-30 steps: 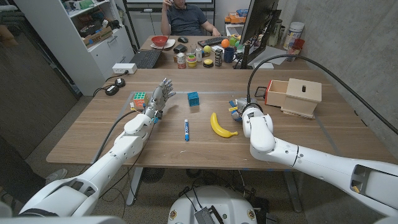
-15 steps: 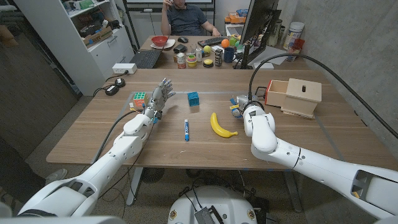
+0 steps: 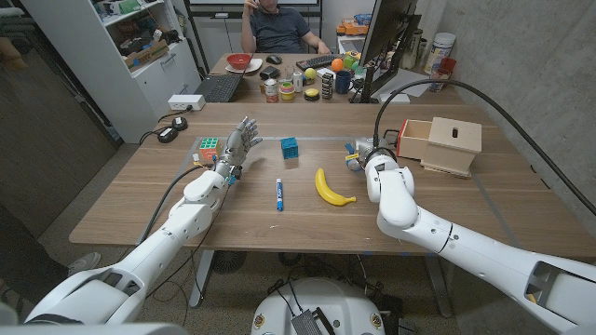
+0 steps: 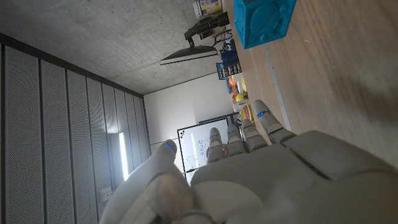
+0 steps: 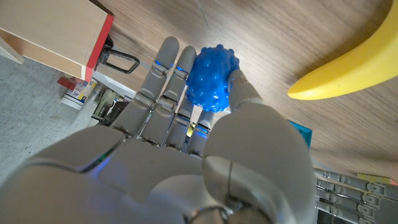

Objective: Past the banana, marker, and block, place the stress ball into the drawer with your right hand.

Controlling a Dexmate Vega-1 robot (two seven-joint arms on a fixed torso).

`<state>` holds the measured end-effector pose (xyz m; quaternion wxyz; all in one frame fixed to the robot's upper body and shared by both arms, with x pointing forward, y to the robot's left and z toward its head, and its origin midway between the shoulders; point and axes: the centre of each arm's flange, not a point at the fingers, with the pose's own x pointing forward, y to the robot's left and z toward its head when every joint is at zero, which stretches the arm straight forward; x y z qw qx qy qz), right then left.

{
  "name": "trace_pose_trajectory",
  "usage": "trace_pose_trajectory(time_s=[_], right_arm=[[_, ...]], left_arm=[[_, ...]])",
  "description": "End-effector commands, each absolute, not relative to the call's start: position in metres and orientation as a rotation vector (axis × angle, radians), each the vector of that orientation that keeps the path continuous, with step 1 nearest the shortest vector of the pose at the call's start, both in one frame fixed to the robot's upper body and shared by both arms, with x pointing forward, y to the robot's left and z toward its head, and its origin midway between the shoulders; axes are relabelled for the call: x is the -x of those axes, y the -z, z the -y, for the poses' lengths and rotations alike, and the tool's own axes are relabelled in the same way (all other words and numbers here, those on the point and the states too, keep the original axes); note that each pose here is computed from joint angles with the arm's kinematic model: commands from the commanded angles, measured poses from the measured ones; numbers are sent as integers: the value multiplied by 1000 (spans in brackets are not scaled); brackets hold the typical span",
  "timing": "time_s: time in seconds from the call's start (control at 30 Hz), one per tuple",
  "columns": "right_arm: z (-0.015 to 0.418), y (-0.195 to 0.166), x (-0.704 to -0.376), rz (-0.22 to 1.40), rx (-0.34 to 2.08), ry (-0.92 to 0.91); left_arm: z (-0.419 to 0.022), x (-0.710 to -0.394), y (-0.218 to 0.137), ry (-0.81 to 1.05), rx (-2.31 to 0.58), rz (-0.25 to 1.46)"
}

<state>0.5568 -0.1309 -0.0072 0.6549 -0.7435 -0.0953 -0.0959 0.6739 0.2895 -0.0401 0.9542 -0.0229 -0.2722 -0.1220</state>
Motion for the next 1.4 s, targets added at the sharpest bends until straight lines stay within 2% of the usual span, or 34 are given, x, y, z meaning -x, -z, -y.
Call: trace_pose_trajectory(time_s=[0.03, 0.9, 1.4], right_arm=[[137, -5, -552, 285, 1603, 246], [144, -33, -557, 468, 1501, 296], [157, -58, -571, 487, 1503, 392]], left_arm=[[-292, -674, 42, 251, 50, 551], [-284, -672, 43, 288, 49, 559], [-286, -670, 42, 292, 49, 561]])
